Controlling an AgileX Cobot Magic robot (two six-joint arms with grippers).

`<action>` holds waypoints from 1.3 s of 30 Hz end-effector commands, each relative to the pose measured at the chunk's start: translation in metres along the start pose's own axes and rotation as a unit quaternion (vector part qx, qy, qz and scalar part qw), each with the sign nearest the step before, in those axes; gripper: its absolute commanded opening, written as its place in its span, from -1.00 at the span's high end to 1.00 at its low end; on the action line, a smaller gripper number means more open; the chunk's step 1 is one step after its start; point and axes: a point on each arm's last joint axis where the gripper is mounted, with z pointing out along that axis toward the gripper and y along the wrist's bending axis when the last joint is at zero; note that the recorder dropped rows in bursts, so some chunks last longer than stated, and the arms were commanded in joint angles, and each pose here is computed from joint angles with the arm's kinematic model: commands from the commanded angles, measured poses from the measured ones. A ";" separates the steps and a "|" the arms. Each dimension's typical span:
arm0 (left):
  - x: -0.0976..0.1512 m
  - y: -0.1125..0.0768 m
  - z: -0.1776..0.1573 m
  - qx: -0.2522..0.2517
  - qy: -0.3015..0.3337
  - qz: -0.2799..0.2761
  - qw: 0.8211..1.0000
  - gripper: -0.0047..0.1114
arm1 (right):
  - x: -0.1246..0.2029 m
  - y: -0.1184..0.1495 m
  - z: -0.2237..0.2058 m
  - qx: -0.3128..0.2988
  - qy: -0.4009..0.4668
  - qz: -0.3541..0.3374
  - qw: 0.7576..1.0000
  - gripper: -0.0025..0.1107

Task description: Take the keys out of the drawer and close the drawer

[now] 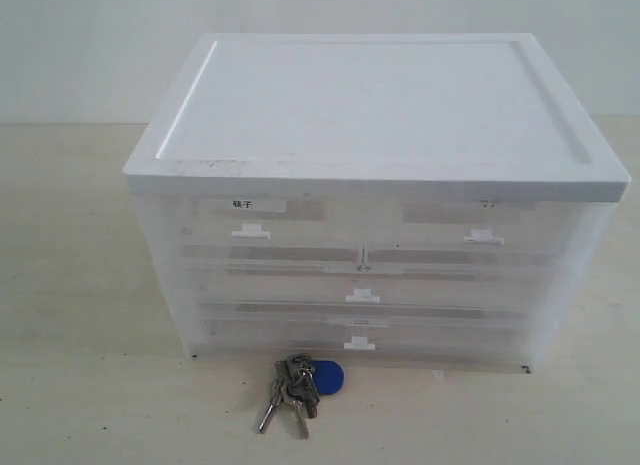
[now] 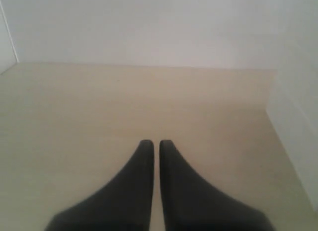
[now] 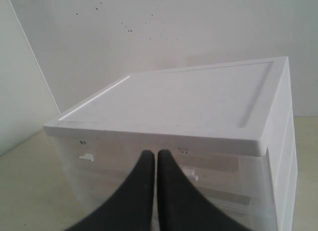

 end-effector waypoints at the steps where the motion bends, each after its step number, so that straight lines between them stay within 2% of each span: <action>1: 0.002 0.001 0.000 -0.006 0.007 0.022 1.000 0.84 | 0.001 0.000 0.000 0.001 -0.001 -0.001 1.000 0.96; 17: 0.002 0.001 0.000 -0.006 0.005 0.022 1.000 0.84 | 0.000 -0.001 0.000 0.004 -0.007 -0.001 1.000 0.96; 21: 0.002 0.001 0.000 -0.006 0.005 0.022 1.000 0.84 | 0.000 0.002 -0.002 -0.031 0.003 -0.002 1.000 0.96; 22: 0.002 0.001 0.000 -0.006 0.005 0.022 1.000 0.84 | 0.001 0.002 -0.002 -0.035 0.004 -0.008 0.999 0.96; 24: 0.002 0.001 0.000 -0.006 0.005 0.022 1.000 0.84 | -0.001 0.000 -0.002 -0.028 -0.008 -0.074 0.997 0.96; 27: 0.002 0.001 0.000 -0.006 0.005 0.022 1.000 0.84 | -0.002 -0.013 0.002 0.031 -0.058 -0.114 0.991 0.96; 32: 0.002 0.001 0.000 -0.006 0.005 0.022 1.000 0.84 | 0.007 -0.044 0.003 0.187 -0.142 -0.083 0.968 0.96; 34: 0.002 0.001 0.000 -0.006 0.005 0.022 1.000 0.84 | 0.017 -0.055 0.003 0.228 -0.157 -0.074 0.958 0.96; 37: 0.002 0.001 0.000 -0.006 0.005 0.022 1.000 0.84 | 0.035 -0.068 0.003 0.269 -0.159 -0.082 0.946 0.96; 39: 0.002 0.001 0.000 -0.006 0.005 0.022 1.000 0.84 | 0.035 -0.068 0.003 0.273 -0.157 -0.103 0.943 0.96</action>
